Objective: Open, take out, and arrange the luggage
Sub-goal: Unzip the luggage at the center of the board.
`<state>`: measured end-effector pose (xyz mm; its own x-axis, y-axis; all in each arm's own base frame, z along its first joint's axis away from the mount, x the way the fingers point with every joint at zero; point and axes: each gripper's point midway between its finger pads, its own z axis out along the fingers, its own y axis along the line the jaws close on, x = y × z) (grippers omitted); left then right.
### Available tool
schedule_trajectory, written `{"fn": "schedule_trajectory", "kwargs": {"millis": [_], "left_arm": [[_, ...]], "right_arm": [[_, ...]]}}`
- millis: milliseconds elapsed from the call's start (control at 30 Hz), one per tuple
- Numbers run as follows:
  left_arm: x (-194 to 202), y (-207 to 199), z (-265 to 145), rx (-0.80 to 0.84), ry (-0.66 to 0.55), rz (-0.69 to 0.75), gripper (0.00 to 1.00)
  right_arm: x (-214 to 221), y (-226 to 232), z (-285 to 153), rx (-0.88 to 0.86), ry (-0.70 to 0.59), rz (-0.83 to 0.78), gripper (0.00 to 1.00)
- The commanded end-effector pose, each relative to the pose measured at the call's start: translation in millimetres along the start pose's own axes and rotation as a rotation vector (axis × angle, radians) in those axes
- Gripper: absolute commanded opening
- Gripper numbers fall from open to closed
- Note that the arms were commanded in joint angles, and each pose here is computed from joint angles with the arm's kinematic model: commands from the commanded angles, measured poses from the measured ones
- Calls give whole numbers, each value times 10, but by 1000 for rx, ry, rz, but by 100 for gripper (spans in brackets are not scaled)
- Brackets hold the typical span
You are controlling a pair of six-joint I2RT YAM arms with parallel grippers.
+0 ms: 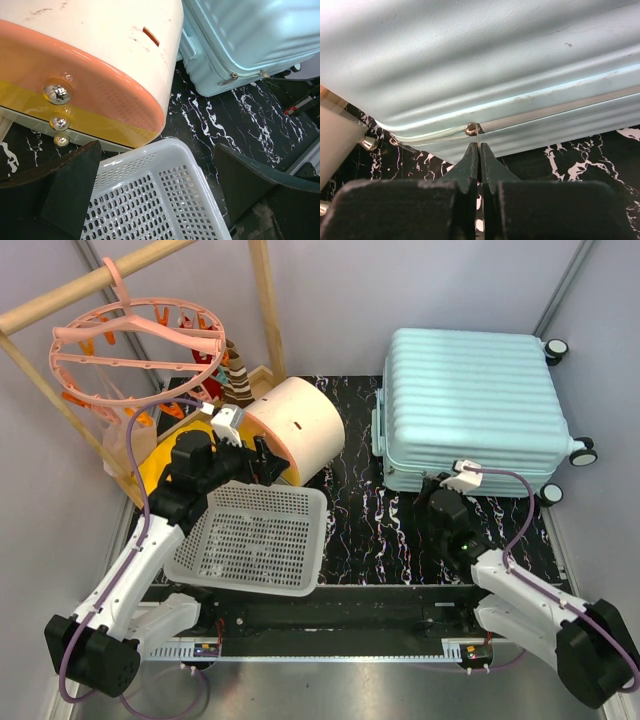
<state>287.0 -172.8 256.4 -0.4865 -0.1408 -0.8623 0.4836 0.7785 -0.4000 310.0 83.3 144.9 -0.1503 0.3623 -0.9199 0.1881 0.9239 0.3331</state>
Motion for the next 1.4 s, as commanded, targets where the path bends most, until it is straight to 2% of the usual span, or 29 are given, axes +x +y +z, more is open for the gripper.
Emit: {"fn": "schedule_trajectory", "kwargs": {"millis": [0, 33, 67, 100, 133, 167, 267, 400, 700, 900, 1200, 1367], "left_arm": [[-118, -121, -9, 68, -54, 19, 99], [-120, -127, -10, 71, -54, 19, 99], [-110, -134, -8, 75, -51, 19, 99], [-114, -144, -7, 79, -53, 19, 99], [-121, -144, -10, 79, -54, 21, 99], [-109, -146, -8, 80, -51, 19, 99], [-115, -142, -18, 78, -55, 21, 99], [-109, -136, -14, 74, -54, 22, 99], [-97, -129, -11, 72, -48, 16, 99], [-104, -143, -18, 77, -50, 17, 99], [-119, -163, -36, 84, -57, 20, 99], [-129, -167, -47, 83, -62, 24, 99]], "right_arm": [[-323, -293, -87, 129, -129, 57, 0], [-294, -244, -92, 97, -110, 43, 2], [-283, -212, -93, 78, -97, 21, 10], [-273, -174, -93, 59, -88, 12, 26], [-267, -80, -88, 17, -70, 3, 49], [-223, -45, -76, 4, -48, -26, 56], [-204, 150, -94, -42, -27, -81, 62], [-154, 379, -112, -98, -3, -77, 62], [156, 700, -83, -171, 96, 51, 66], [269, 780, 0, -177, 110, 98, 62], [222, 916, 140, -200, 44, 121, 53], [273, 907, 248, -146, 49, 114, 50]]}}
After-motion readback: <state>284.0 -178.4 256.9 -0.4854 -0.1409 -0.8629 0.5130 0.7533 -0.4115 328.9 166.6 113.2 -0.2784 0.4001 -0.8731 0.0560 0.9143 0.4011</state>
